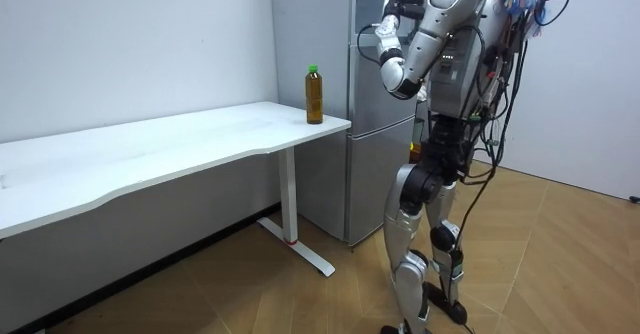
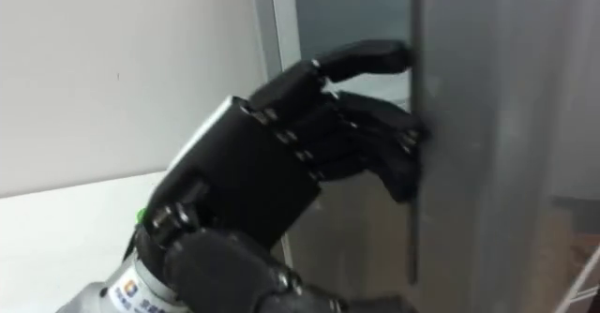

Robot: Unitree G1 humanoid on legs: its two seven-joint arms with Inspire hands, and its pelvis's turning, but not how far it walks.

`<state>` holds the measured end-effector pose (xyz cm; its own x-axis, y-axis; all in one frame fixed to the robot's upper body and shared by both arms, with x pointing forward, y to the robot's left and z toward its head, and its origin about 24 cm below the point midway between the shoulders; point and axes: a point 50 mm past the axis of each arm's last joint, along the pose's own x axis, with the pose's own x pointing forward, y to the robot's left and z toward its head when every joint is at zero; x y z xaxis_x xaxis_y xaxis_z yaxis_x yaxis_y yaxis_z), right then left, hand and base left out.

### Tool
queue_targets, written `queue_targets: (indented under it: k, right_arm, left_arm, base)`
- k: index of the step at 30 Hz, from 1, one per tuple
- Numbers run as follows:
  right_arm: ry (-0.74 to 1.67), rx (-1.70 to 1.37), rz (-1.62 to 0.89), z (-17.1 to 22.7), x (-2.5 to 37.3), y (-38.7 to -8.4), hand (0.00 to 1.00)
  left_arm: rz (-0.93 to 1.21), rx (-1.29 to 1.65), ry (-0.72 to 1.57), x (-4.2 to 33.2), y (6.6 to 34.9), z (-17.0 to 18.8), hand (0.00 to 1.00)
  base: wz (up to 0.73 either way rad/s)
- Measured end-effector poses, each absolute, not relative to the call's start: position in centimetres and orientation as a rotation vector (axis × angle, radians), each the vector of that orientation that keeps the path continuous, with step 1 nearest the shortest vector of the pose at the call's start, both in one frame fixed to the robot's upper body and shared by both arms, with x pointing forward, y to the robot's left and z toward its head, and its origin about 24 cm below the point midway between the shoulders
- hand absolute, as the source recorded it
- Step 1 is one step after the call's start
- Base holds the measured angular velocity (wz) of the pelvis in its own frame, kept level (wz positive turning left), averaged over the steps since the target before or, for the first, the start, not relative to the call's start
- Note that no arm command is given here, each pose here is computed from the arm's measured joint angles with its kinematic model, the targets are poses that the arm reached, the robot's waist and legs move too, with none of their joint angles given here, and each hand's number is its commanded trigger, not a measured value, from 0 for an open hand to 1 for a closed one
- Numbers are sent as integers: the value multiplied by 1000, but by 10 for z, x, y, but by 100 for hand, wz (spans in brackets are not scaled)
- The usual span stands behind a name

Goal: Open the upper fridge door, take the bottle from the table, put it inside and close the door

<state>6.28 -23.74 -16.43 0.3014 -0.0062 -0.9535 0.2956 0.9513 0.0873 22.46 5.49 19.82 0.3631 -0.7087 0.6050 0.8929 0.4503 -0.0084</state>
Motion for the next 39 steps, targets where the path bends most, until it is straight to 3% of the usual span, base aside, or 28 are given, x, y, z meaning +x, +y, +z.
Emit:
queue_targets:
  k: [39]
  right_arm:
    - [1231,299,-203,-164,67,-235,0]
  left_arm:
    - [-1200,-313,-521,221,47,189,0]
  base:
    - [-5]
